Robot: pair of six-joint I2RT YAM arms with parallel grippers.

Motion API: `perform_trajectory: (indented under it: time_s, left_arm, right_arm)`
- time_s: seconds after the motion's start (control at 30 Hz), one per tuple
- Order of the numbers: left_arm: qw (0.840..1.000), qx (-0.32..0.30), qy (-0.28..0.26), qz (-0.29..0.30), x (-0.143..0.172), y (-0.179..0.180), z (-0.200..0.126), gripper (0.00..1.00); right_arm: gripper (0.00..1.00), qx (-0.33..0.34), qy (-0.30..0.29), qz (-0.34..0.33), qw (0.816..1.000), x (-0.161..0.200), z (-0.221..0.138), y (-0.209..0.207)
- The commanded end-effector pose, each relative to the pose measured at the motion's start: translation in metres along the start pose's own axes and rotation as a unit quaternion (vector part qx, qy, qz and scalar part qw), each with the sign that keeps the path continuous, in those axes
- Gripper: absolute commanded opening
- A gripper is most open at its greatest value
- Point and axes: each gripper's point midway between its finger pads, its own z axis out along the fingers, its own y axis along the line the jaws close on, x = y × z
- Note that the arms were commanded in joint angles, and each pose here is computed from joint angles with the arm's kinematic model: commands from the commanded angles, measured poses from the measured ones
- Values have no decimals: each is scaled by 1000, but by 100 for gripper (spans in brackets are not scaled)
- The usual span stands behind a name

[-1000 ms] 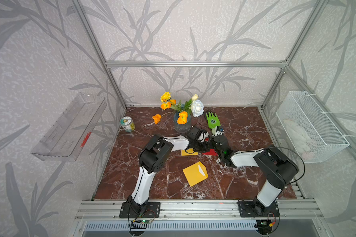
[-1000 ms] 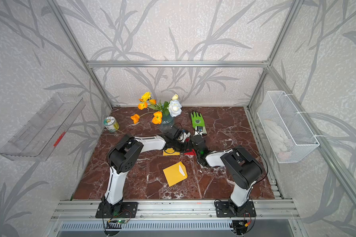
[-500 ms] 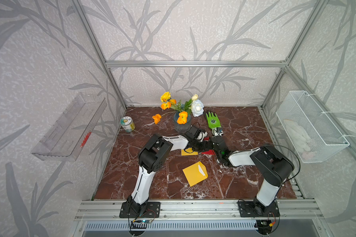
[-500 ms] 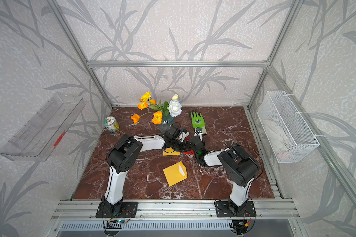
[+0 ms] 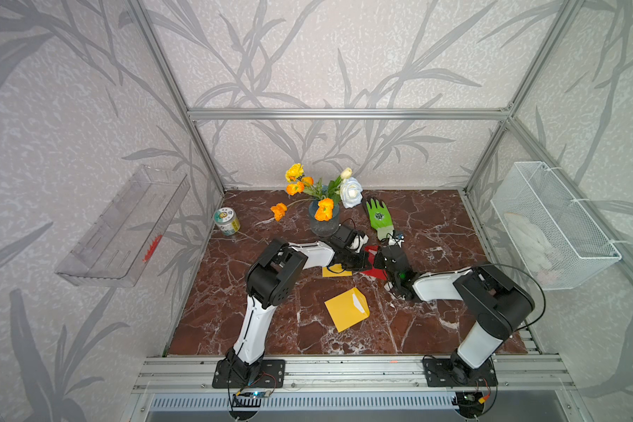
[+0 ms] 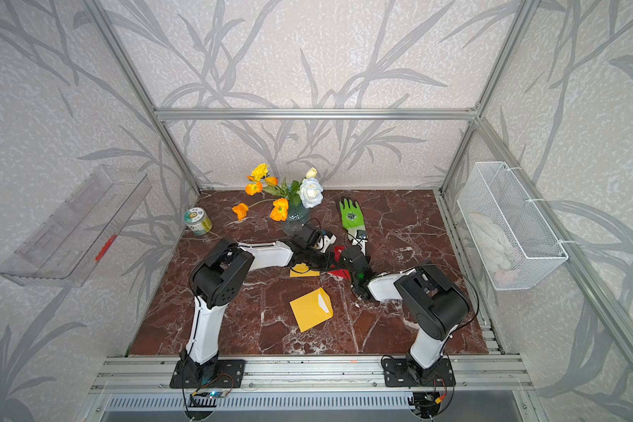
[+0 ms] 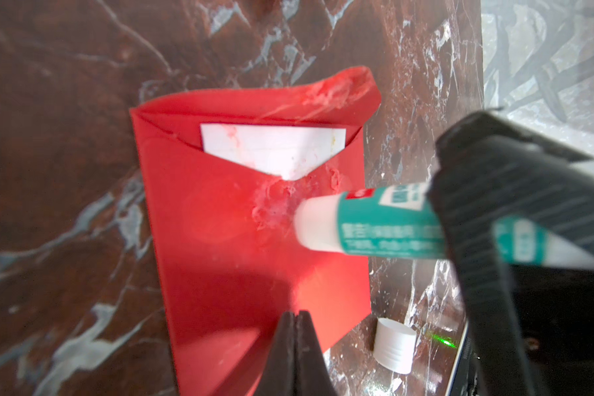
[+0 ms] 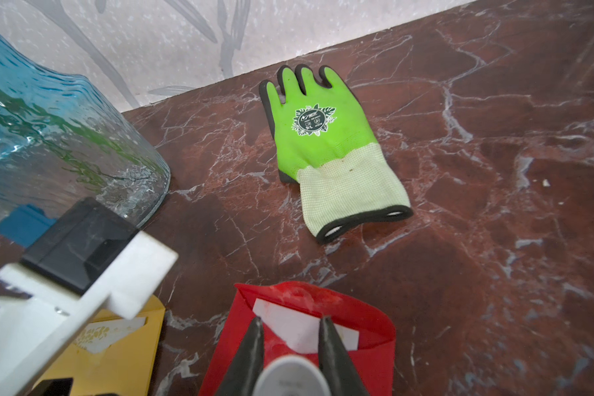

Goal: Seal the envelope with a glue stick
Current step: Apply the envelope at the center of the board.

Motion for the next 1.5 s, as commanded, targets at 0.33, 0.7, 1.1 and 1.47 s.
perform_trajectory:
  time_s: [0.33,0.7,1.1,1.47]
  left_arm:
    - [991,-84,74,-68,56,59,12,0]
    - [992,-80,74,-67,56,57,13,0]
    - [991,-83,75,-79,56,62,13,0]
    - [990,-89,73,-80,55,63,11,0]
  right_arm:
    - [0,-14,-11,13,1000,-24,-11,2]
    - [0,13,5,14,1000,5,9,-11]
    - [0,68,14,-24,997,14,7,-34]
    - [0,23,-46,46,998,-59,-21,-23]
